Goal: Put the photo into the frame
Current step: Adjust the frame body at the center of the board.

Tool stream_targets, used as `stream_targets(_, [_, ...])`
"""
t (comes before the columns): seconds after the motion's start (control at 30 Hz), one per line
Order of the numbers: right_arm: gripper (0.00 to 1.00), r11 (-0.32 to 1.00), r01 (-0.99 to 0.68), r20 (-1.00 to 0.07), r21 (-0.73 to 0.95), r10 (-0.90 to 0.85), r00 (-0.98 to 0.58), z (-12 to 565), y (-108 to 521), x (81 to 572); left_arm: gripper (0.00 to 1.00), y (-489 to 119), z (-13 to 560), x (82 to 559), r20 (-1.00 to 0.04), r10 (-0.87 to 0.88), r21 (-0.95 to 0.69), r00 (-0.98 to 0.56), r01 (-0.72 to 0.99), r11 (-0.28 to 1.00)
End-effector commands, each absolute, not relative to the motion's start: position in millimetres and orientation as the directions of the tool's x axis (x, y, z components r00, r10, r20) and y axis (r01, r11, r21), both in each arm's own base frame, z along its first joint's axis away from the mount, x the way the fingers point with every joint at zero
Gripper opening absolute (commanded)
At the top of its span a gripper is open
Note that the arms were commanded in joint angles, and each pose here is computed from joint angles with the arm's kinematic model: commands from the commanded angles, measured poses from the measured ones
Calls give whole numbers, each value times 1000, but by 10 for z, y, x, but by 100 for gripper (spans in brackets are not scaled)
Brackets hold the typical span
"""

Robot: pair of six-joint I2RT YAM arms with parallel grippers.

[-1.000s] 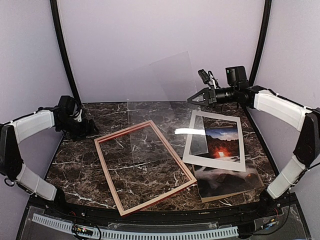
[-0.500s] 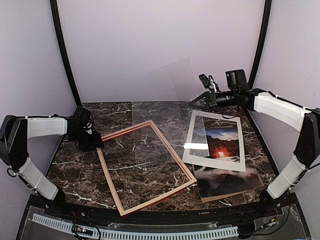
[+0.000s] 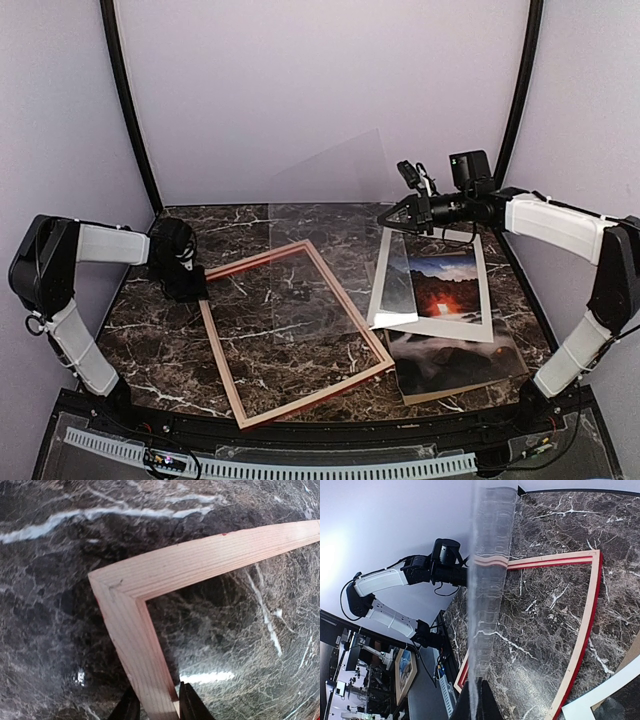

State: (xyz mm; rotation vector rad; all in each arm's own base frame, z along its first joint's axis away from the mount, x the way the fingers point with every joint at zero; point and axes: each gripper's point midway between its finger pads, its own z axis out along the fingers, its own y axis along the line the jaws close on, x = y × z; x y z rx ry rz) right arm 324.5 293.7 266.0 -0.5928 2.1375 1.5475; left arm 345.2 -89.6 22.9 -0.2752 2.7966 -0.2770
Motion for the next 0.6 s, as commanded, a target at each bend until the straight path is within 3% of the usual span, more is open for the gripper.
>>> stream_targets(0.0, [0, 268, -612, -620, 744, -65, -782, 2795, 2912, 3231, 26, -910, 265, 3624, -304, -127, -169, -944, -78, 982])
stream_targets(0.27, [0, 306, -556, -576, 772, -33, -817, 2708, 2862, 3208, 23, -816, 265, 4058, -322, -16, -54, -946, 1, 999])
stream_targets(0.47, [0, 315, -489, -526, 813, 40, -849, 2651, 2863, 3197, 33, -1081, 335, 4331, -350, -19, -179, -936, 47, 983])
stream_targets(0.57, [0, 312, -473, -516, 824, 70, -853, 2685, 2920, 3193, 45, -1137, 441, 4436, -374, -50, -229, -926, 40, 973])
